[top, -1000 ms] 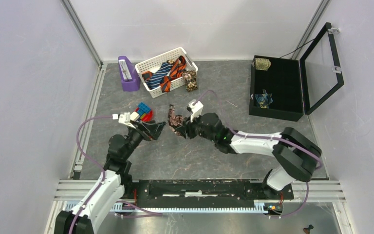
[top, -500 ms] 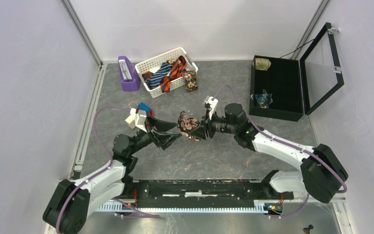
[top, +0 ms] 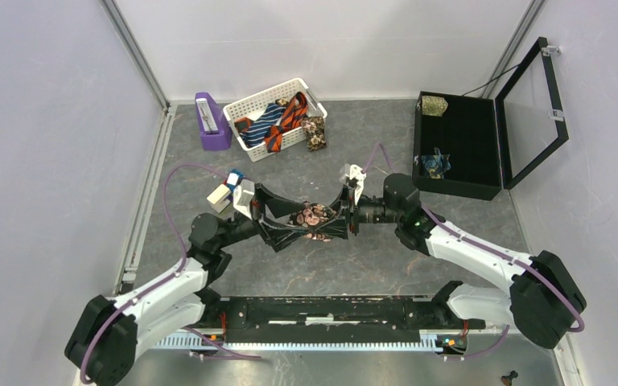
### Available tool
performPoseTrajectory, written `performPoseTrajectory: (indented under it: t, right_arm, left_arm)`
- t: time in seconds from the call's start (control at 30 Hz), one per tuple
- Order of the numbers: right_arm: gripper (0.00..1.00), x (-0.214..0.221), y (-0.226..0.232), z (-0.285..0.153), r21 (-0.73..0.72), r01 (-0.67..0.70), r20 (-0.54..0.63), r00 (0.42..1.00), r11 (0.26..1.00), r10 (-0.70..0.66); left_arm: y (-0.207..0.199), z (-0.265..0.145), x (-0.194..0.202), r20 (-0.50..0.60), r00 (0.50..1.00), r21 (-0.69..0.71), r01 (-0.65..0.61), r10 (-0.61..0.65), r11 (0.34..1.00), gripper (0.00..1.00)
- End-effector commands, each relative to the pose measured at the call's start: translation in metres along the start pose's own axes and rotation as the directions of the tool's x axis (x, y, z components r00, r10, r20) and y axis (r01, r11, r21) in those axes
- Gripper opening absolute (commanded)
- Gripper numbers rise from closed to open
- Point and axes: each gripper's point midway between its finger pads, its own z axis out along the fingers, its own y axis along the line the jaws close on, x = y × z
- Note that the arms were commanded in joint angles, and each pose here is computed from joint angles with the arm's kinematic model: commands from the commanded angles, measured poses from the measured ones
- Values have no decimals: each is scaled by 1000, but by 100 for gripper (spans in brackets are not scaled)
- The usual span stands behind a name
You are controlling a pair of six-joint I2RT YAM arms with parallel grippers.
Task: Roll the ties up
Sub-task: Place the tie in the storage box.
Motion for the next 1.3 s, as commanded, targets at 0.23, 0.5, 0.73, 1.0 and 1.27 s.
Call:
performPoseTrajectory:
  t: [0.23,0.5,0.73,1.0,1.27]
  right_arm:
    - [10,-22,-10,0,48,-34,45,998,998,31]
    - [9,-32,0,-3,6,-76,81,994,997,75]
    - [7,-35,29,-5,-158,-67,116,990,985,86]
    - [4,-25,46,-8,-274,-59,87,993,960,86]
    - [2,-16,54,-11,-320,-18,65,997,947,41]
  left_arm:
    - [-2,-9,-20,-23,988,-158,-152,150,976,89]
    - [9,-4,5,-130,989,-190,-90,66,978,85]
    - [1,7,7,-112,992,-103,-66,54,992,89]
    - [-21,12,-4,-63,996,10,-64,65,998,86]
    - [-29,16,-6,-56,998,59,-27,31,998,76]
